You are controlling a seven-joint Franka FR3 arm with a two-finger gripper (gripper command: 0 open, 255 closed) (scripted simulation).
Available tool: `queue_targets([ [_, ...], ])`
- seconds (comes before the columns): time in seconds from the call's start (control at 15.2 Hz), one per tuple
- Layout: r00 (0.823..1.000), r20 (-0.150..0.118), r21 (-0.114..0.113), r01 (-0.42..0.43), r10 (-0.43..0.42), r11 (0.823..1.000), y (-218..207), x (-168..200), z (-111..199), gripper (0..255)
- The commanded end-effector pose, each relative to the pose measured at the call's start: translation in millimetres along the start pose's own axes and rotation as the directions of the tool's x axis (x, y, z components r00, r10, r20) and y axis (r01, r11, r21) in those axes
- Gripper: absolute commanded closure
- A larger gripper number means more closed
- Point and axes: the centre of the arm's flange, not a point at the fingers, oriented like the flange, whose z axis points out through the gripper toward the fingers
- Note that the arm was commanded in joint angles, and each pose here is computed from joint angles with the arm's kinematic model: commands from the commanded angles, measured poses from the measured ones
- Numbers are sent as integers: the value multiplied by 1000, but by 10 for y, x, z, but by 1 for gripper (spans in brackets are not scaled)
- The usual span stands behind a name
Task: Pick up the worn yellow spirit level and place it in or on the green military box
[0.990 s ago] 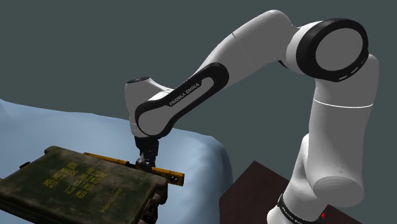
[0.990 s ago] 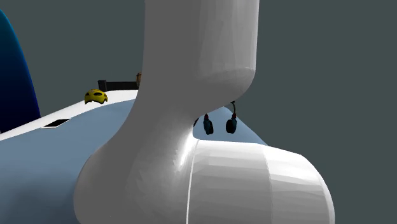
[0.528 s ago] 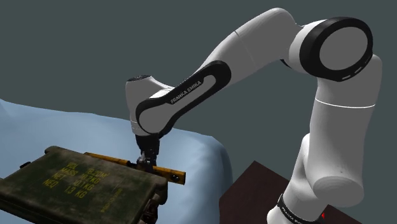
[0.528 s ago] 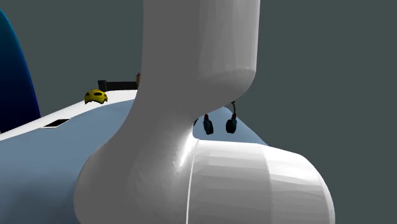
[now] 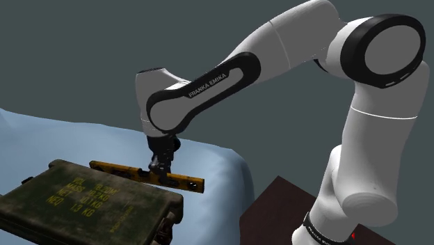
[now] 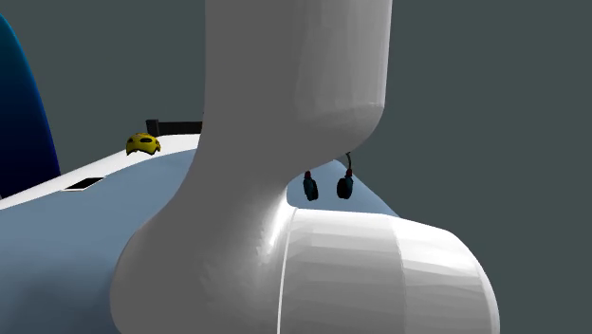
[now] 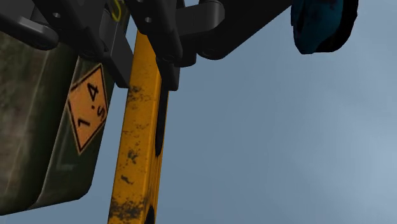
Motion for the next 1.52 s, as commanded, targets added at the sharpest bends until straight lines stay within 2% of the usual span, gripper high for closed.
queue_targets([
  [0.0,1000,0,0,0,0,1000,3,-10,-110,255],
  [1.39,1000,0,0,0,0,1000,-33,-111,-1196,255],
  [1.45,1000,0,0,0,0,1000,-150,-53,-1218,255],
])
